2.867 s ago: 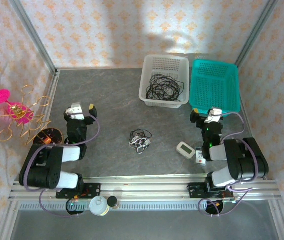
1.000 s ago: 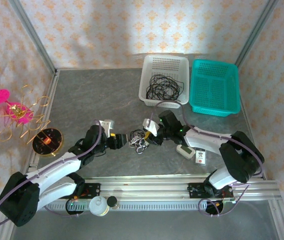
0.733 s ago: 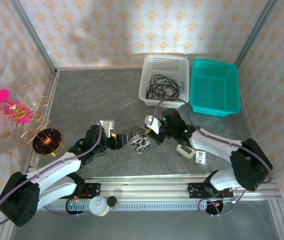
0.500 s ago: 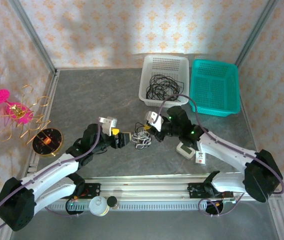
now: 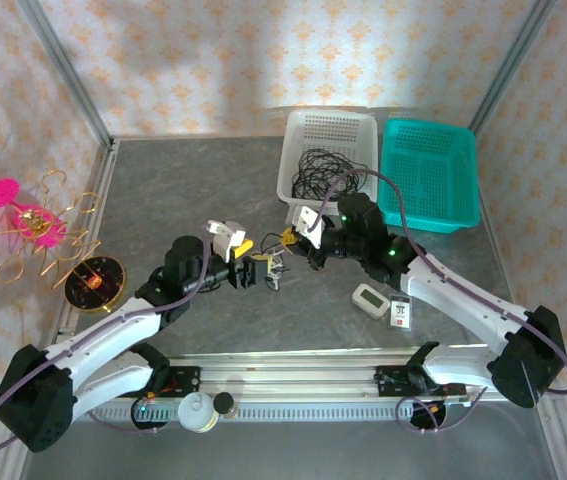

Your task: Untangle the cables

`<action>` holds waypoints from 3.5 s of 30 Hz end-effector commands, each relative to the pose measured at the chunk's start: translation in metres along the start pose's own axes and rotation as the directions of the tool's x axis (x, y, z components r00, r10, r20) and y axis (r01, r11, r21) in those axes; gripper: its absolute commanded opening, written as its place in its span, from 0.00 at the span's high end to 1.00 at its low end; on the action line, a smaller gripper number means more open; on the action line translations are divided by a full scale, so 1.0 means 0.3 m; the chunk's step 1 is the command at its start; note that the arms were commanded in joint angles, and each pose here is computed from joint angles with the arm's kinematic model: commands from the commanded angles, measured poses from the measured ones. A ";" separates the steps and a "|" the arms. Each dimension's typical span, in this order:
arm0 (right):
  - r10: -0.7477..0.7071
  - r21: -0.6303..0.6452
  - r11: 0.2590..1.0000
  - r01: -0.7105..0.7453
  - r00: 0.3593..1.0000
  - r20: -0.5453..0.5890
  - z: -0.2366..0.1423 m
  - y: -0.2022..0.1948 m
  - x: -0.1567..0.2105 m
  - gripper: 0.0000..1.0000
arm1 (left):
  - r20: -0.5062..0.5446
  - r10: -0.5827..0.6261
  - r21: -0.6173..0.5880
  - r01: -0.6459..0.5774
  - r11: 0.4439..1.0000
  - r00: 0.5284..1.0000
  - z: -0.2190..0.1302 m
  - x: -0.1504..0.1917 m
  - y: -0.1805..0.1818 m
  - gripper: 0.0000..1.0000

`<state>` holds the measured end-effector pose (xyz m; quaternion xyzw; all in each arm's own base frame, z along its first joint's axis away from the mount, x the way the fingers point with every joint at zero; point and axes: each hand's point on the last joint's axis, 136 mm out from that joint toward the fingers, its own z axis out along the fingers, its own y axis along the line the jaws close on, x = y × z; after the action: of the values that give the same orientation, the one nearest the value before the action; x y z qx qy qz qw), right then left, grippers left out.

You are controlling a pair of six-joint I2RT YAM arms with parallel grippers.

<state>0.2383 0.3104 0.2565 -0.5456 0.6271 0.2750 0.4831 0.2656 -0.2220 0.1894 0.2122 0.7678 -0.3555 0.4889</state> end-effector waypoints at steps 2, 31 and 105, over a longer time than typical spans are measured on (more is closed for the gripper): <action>-0.024 -0.032 0.999 0.025 0.999 0.040 -0.024 0.024 -0.057 1.00 | 0.126 0.058 0.054 -0.065 0.996 0.990 0.013 -0.080 -0.033 0.33; 0.246 0.144 0.919 -0.366 0.820 0.517 -0.118 -0.046 -0.122 0.51 | 0.230 0.072 0.101 -0.097 0.990 0.971 0.008 -0.208 -0.181 1.00; 0.407 0.423 0.636 -0.646 0.746 0.528 -0.390 -0.213 0.031 0.14 | 0.371 0.064 -0.062 -0.044 0.997 0.926 -0.060 -0.508 -0.225 1.00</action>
<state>0.2844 0.1455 0.2809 0.0343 0.7281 0.2306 0.6446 0.2769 -0.2466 0.3400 0.1622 0.6858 -0.3284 0.6289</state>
